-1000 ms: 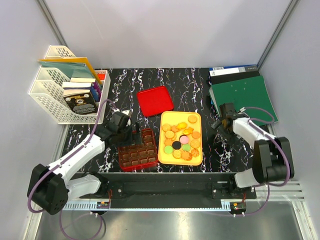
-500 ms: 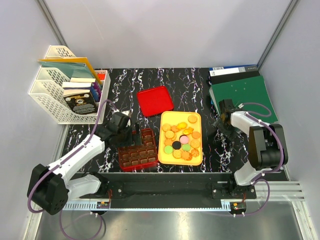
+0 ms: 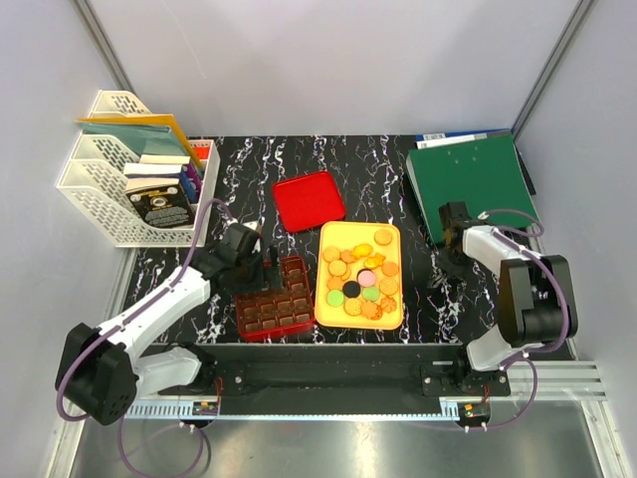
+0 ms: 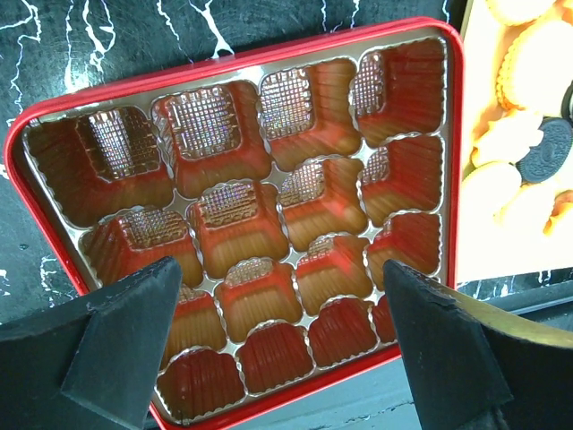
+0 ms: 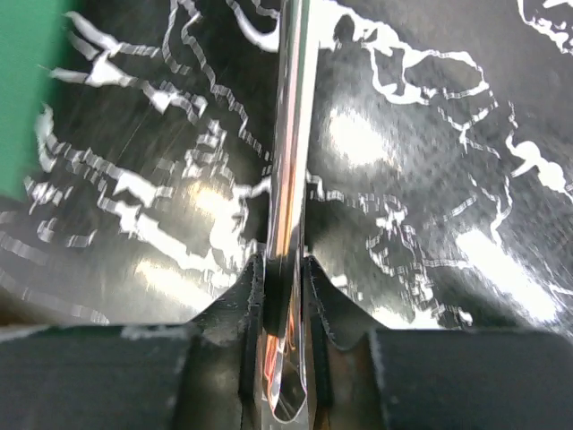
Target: Pack the cookies
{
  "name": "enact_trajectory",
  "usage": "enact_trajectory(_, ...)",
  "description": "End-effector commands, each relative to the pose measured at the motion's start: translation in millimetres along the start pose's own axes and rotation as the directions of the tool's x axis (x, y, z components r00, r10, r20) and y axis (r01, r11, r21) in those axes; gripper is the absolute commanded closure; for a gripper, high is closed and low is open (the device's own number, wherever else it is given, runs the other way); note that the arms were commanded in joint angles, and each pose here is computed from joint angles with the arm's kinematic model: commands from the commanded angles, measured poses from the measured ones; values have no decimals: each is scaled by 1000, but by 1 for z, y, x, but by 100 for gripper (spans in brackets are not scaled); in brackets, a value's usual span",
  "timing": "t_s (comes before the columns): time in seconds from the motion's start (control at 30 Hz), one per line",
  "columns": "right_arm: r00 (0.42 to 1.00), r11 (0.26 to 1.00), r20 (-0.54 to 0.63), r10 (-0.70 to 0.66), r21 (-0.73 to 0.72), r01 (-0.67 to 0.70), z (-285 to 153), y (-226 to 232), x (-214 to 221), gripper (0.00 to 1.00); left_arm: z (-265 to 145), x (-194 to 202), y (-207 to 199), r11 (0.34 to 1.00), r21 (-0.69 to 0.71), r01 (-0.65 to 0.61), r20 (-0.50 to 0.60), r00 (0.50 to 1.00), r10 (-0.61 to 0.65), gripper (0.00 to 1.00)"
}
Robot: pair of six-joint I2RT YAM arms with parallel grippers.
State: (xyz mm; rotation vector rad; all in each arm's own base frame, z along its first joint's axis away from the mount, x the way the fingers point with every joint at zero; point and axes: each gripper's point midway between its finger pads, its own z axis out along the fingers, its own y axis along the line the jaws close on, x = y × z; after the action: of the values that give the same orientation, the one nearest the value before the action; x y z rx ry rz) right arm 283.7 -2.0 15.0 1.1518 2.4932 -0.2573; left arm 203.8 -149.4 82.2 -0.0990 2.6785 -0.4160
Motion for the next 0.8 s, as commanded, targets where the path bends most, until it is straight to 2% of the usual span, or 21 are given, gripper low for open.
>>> enact_trajectory(0.0, 997, 994, 58, -42, -101, 48, -38, 7, -11, 85, -4, -17, -10, 1000, 19, 2, 50, 999, -3, 1)
enact_trajectory(0.17, 988, 972, 146, -55, -220, 87, -93, 8, -15, 84, -2, -17, -12, 1000, 19, 1, 48, 999, -2, 1)
enact_trajectory(0.3, 988, 966, 149, -44, -246, 80, -114, -6, -10, 84, 1, -18, -12, 1000, 18, 8, 47, 999, -9, 1)
enact_trajectory(0.37, 987, 946, 149, -62, -306, 106, -126, -4, -6, 98, 1, -19, -13, 1000, 20, 7, 48, 999, -8, 1)
enact_trajectory(0.4, 985, 930, 151, -81, -345, 129, -131, 3, -4, 100, 1, -20, -14, 1000, 23, 7, 51, 999, -8, 1)
enact_trajectory(0.5, 963, 842, 170, -210, -469, 267, -152, 27, 8, 100, 2, -21, -17, 1000, 28, 7, 49, 999, -8, 1)
enact_trajectory(0.53, 936, 792, 195, -295, -499, 353, -160, 36, 18, 100, 3, -21, -17, 1000, 27, 8, 47, 999, -10, 1)
enact_trajectory(0.6, 905, 706, 226, -361, -568, 423, -181, 54, 25, 100, 3, -23, -20, 999, 32, 6, 46, 999, -7, 1)
enact_trajectory(0.7, 824, 588, 275, -496, -591, 552, -200, 73, 40, 100, 1, -29, -24, 999, 40, 4, 57, 998, -6, 1)
enact_trajectory(0.77, 789, 560, 292, -540, -574, 597, -208, 83, 44, 100, -1, -33, -28, 999, 47, 7, 68, 998, -10, 1)
